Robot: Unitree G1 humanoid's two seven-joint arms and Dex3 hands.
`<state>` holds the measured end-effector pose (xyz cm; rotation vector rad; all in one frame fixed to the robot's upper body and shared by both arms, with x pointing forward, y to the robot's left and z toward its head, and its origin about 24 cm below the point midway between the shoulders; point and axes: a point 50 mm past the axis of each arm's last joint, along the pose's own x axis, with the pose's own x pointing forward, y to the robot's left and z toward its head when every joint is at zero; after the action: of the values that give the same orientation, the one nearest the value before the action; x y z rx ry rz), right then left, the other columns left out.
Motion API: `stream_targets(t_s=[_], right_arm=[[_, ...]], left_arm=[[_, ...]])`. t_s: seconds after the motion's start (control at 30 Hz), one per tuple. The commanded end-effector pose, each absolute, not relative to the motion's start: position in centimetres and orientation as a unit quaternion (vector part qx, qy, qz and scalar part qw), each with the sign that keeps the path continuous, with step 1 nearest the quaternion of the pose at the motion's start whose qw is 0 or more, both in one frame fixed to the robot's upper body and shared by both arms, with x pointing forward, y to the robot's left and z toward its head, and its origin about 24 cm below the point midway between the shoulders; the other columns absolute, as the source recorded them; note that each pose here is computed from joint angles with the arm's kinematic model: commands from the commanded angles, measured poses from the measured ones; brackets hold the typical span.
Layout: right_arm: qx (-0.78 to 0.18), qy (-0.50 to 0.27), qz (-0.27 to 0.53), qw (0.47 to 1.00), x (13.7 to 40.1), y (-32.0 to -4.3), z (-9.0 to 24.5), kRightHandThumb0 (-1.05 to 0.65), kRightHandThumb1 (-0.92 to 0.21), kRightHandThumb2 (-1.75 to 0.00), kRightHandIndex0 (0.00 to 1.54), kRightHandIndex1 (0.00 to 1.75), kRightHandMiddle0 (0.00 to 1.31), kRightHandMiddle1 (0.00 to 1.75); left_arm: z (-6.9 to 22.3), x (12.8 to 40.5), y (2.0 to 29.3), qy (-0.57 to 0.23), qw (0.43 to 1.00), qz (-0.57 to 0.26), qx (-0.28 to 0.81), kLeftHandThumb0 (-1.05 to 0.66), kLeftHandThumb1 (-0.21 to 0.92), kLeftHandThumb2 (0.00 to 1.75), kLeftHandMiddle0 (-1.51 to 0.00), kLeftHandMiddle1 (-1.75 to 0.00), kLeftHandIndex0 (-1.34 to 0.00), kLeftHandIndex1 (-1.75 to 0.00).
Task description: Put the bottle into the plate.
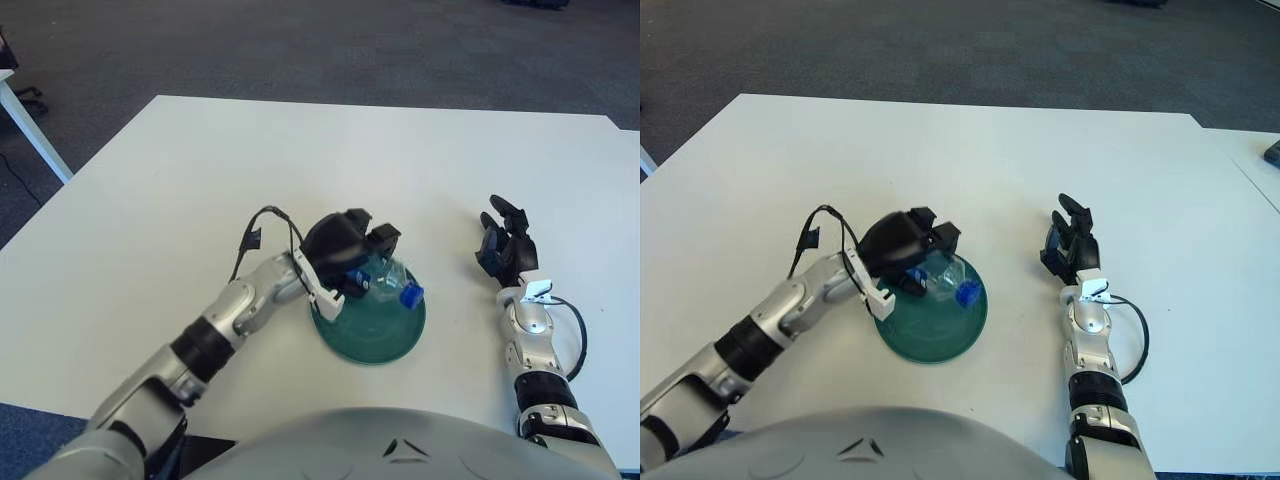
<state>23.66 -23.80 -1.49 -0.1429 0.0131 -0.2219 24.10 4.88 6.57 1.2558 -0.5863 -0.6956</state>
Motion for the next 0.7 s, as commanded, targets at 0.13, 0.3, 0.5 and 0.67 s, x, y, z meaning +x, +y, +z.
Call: stream_targets(t_s=[0.13,0.3,0.5,0.67], right_arm=[[-0.050,0.133,-0.115,0.983,20.22,-23.18,-6.31,-0.76,-0.92,-0.90,0.31,0.00,0.00,0.62],[-0.049,0.134,-0.116,0.983,20.28,-23.16,-6.33,-0.77,-0.92,-0.89,0.30,0.00,0.00,0.60],[-0.052,0.132,-0.116,0.983,20.24,-23.09,-6.29,-0.77,-0.92,-0.89,0.31,0.00,0.00,0.61],[-0.053,0.124,-0.118,0.984,20.19,-23.00,-6.15,-0.78,-0.92,-0.89,0.31,0.01,0.00,0.62]], left_arm=[[6.09,23.56,5.68,-0.245,0.705,-0.324,0.582,-0.46,0.35,1.27,-1.07,-1.75,-0.58,-1.75],[5.98,23.22,5.93,-0.247,0.696,-0.333,0.586,-0.45,0.37,1.24,-1.07,-1.75,-0.56,-1.75],[5.77,23.07,6.21,-0.227,0.694,-0.350,0.587,-0.44,0.39,1.22,-1.05,-1.75,-0.55,-1.75],[5.58,23.04,6.30,-0.223,0.687,-0.355,0.594,-0.44,0.41,1.19,-1.05,-1.75,-0.53,-1.75]])
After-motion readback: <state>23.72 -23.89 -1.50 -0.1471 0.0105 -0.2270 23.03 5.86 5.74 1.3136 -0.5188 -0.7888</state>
